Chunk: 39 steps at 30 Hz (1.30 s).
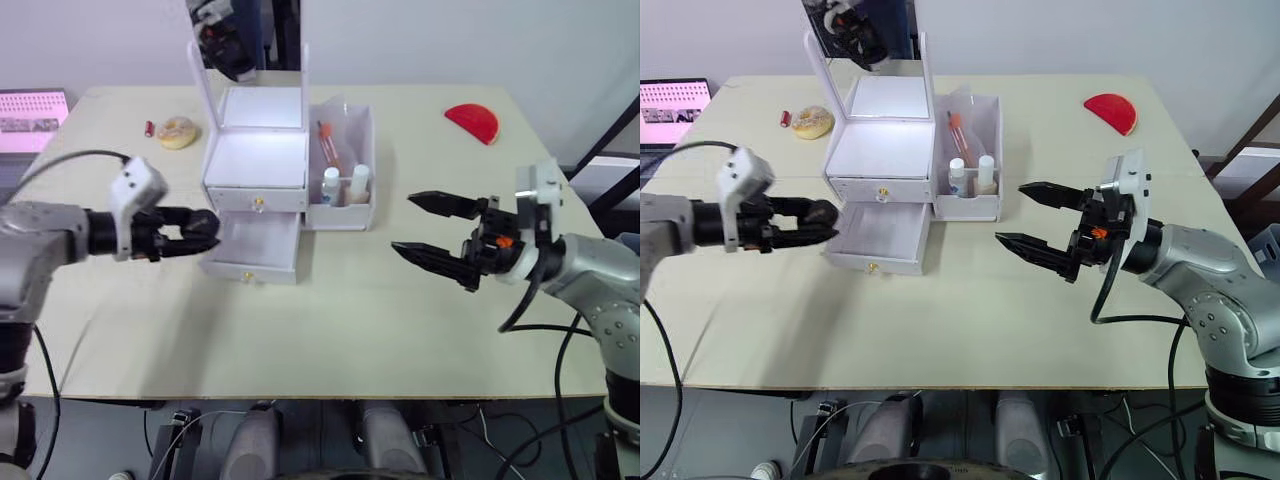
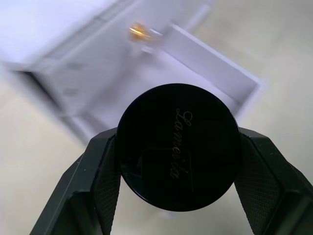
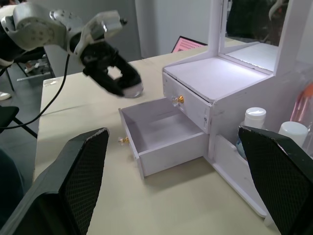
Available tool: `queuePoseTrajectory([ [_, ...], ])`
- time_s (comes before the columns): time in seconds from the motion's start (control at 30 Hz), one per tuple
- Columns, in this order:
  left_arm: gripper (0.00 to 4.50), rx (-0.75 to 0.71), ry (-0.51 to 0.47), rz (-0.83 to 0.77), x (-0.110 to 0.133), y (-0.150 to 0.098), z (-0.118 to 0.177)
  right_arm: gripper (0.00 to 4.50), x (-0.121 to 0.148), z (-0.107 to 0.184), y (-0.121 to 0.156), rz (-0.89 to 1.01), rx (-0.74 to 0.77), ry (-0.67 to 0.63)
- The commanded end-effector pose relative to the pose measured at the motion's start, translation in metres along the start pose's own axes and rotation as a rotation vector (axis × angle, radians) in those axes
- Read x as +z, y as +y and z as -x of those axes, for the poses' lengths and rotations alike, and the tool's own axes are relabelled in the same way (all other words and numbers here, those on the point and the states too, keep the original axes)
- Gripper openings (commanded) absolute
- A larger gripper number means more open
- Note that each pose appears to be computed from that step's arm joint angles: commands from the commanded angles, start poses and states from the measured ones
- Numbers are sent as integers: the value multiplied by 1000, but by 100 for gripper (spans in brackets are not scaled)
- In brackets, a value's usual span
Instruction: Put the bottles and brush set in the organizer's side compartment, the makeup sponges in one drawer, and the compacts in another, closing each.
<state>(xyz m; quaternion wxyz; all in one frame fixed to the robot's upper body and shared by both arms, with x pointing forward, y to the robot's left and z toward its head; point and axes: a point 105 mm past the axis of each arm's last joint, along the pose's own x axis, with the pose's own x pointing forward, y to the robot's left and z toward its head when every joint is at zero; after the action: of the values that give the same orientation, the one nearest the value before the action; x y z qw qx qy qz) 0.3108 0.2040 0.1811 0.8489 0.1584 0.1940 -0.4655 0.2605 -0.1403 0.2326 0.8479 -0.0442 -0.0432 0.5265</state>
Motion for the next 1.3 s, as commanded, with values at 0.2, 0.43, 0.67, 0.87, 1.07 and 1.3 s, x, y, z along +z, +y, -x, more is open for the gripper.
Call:
queuePoseTrajectory([
  [0.2,267,-38,25,-57,3,9,-15,450,11,2,13,46,-25,-34],
  [0.43,267,-50,31,-53,1,14,-22,450,11,3,16,39,-47,-38],
  [0.67,267,-46,35,-48,-3,16,-31,450,10,3,18,33,-58,-37],
  [0.87,267,-37,46,-52,-7,19,-32,450,11,4,19,32,-63,-36],
  [1.07,267,-35,47,-49,-7,19,-31,450,11,5,18,29,-67,-36],
  [1.3,448,-16,34,-31,-4,22,-29,450,12,4,17,29,-67,-37],
])
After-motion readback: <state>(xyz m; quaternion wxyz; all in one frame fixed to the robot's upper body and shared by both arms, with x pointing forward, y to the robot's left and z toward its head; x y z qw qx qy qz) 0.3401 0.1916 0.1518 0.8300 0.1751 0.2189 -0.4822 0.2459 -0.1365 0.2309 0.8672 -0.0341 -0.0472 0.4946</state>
